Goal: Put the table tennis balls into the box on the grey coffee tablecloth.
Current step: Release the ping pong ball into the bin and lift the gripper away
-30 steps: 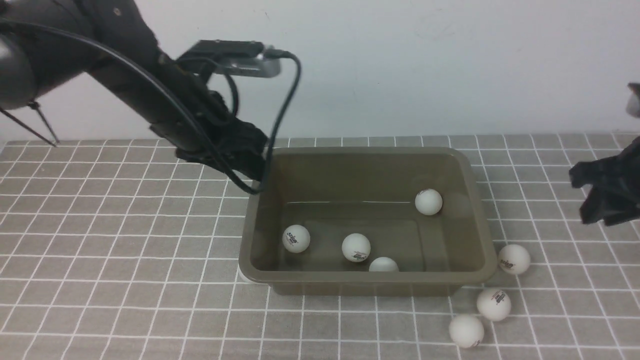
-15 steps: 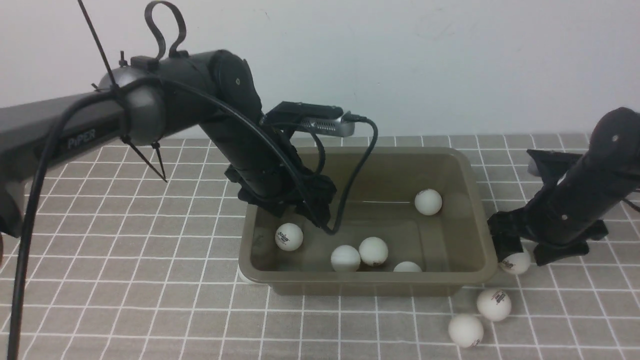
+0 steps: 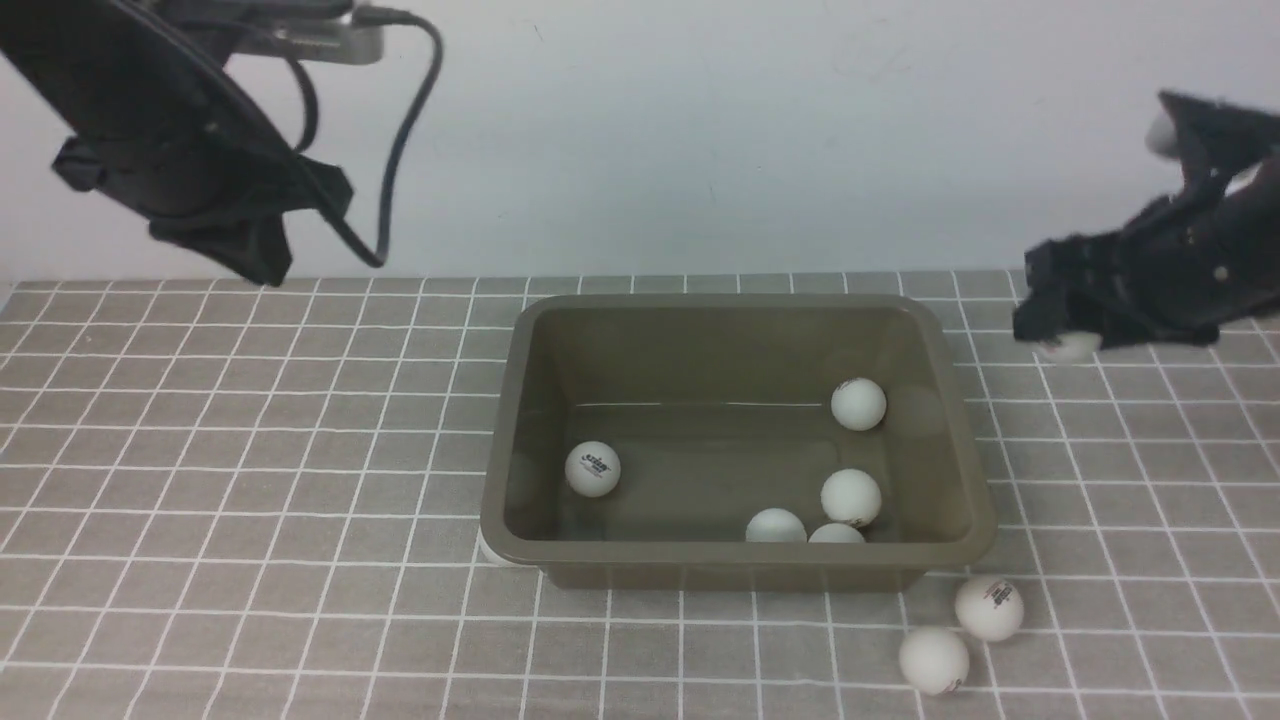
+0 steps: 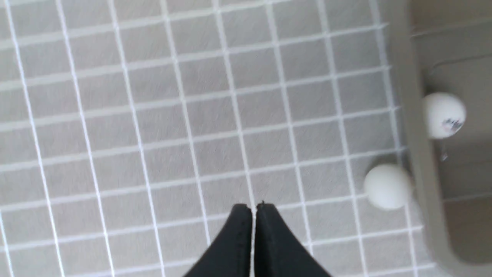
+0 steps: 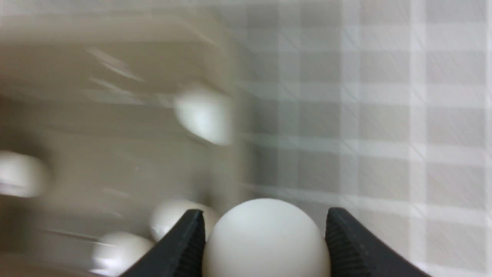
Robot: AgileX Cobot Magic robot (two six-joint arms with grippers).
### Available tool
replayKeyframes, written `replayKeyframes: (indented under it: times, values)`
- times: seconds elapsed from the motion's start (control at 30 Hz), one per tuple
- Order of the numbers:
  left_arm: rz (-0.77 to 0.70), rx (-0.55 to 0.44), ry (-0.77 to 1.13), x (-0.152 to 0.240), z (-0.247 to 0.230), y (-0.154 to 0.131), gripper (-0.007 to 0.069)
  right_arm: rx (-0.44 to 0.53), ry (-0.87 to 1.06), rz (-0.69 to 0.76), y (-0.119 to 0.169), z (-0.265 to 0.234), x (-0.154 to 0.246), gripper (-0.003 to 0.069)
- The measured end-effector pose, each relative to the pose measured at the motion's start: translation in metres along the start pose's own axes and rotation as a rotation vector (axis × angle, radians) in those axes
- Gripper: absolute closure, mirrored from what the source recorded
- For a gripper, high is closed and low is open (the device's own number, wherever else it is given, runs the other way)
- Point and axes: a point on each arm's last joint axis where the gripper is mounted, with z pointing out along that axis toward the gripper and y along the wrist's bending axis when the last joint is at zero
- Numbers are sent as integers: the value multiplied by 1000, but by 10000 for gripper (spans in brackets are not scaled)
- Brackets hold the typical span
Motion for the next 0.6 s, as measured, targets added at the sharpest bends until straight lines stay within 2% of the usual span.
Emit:
replayKeyframes:
  times: [0.03, 0.1, 0.23, 0.33, 0.4, 0.47, 0.53, 0.57, 0.6]
  values:
    - [-11, 14, 45, 7, 10, 3, 630, -49, -26, -33, 16, -6, -5, 294]
    - [-20, 34, 76, 15, 23, 4, 630, -86, -32, -73, 30, -7, -6, 294]
    - [-37, 138, 130, 45, 72, -8, 630, -172, 52, -177, 72, 19, -2, 294]
    - [-24, 179, 125, 53, 85, -16, 630, -177, 96, -195, 78, 32, -1, 286]
    - [-3, 230, 105, 61, 97, -25, 629, -168, 151, -204, 80, 45, -5, 235]
    - [19, 261, 82, 62, 100, -30, 617, -142, 171, -211, 81, 44, -10, 153]
    - [30, 272, 70, 61, 100, -32, 602, -127, 173, -220, 81, 42, -12, 127]
    - [31, 289, 52, 59, 102, -35, 562, -102, 174, -227, 80, 37, -16, 78]
    - [28, 296, 47, 58, 104, -37, 533, -86, 172, -236, 80, 34, -18, 60]
